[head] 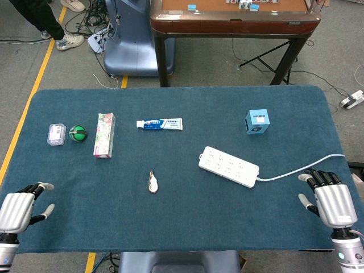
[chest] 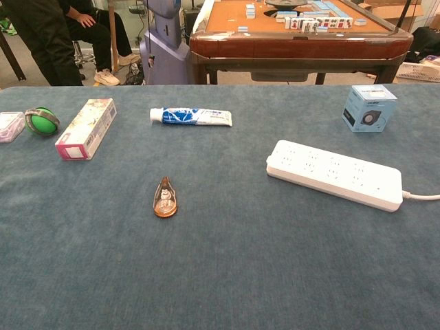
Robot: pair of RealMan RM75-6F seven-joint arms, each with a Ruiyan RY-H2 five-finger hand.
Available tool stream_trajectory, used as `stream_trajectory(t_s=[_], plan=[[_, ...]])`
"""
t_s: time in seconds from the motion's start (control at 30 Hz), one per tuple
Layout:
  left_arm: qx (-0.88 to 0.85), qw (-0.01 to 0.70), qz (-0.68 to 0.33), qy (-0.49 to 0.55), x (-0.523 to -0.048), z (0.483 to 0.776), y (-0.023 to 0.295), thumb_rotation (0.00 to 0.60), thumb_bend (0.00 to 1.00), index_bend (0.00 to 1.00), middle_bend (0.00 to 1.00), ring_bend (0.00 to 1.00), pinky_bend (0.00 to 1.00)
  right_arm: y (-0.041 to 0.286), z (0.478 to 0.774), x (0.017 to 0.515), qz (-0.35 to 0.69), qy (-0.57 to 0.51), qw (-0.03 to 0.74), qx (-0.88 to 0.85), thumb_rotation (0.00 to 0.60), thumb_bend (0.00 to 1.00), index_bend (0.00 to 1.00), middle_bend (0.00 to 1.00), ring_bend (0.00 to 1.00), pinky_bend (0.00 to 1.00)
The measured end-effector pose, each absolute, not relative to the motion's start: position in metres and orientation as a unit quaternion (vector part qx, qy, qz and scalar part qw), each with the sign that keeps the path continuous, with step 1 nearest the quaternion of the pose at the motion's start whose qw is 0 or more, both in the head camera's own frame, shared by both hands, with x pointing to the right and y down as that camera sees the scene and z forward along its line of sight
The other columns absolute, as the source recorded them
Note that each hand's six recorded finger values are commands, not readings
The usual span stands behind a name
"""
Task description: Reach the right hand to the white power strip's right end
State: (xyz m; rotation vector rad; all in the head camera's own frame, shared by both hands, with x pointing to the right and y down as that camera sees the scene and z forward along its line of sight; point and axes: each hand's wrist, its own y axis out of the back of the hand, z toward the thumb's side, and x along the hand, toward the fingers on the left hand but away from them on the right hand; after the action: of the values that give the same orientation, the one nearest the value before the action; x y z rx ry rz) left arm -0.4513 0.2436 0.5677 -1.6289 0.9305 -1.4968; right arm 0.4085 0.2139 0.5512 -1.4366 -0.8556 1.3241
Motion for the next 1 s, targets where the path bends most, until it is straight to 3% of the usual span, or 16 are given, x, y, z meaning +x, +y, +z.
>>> stream_trajectory(t_s=[0.17,0.27,0.33,0.47,0.6,0.77,1.0], plan=[[-0.632,0.361,-0.581,0.363,-0.452,0.567,0.245,0.6,0.28,0.46,0.4,0.44,0.61,0.214,0.556,0.405,0.543,-0.34,0.48,-0.599,0.6,0.18,0.39,0.33,0.32,0.36],[-0.63,0.36,-0.586,0.359,-0.453,0.569,0.246,0.6,0.28,0.46,0.4,0.44,0.61,0.211,0.561,0.401,0.544,-0.332,0.48,-0.603,0.6,0.2,0.39,0.39,0.39,0.51],[-0.629,0.358,-0.588,0.36,-0.454,0.569,0.247,0.6,0.28,0.46,0.4,0.44,0.61,0.209,0.565,0.398,0.542,-0.325,0.48,-0.608,0.6,0.22,0.39,0.46,0.51,0.65],[-0.628,0.357,-0.588,0.364,-0.456,0.568,0.246,0.6,0.28,0.46,0.4,0.44,0.61,0.203,0.578,0.389,0.544,-0.298,0.478,-0.622,0.6,0.29,0.39,0.65,0.73,0.84],[-0.628,0.357,-0.587,0.365,-0.456,0.568,0.246,0.6,0.28,0.46,0.4,0.44,0.61,0.194,0.593,0.377,0.549,-0.264,0.475,-0.635,0.6,0.49,0.39,0.87,0.95,0.99],[-0.629,0.354,-0.586,0.369,-0.457,0.565,0.246,0.6,0.28,0.46,0.4,0.44,0.61,0.177,0.609,0.359,0.558,-0.228,0.483,-0.635,0.6,0.72,0.39,0.99,1.0,1.0],[-0.625,0.351,-0.585,0.38,-0.463,0.56,0.246,0.6,0.28,0.46,0.4,0.44,0.61,0.162,0.633,0.339,0.576,-0.203,0.48,-0.631,0.6,0.82,0.39,1.0,1.0,1.0]])
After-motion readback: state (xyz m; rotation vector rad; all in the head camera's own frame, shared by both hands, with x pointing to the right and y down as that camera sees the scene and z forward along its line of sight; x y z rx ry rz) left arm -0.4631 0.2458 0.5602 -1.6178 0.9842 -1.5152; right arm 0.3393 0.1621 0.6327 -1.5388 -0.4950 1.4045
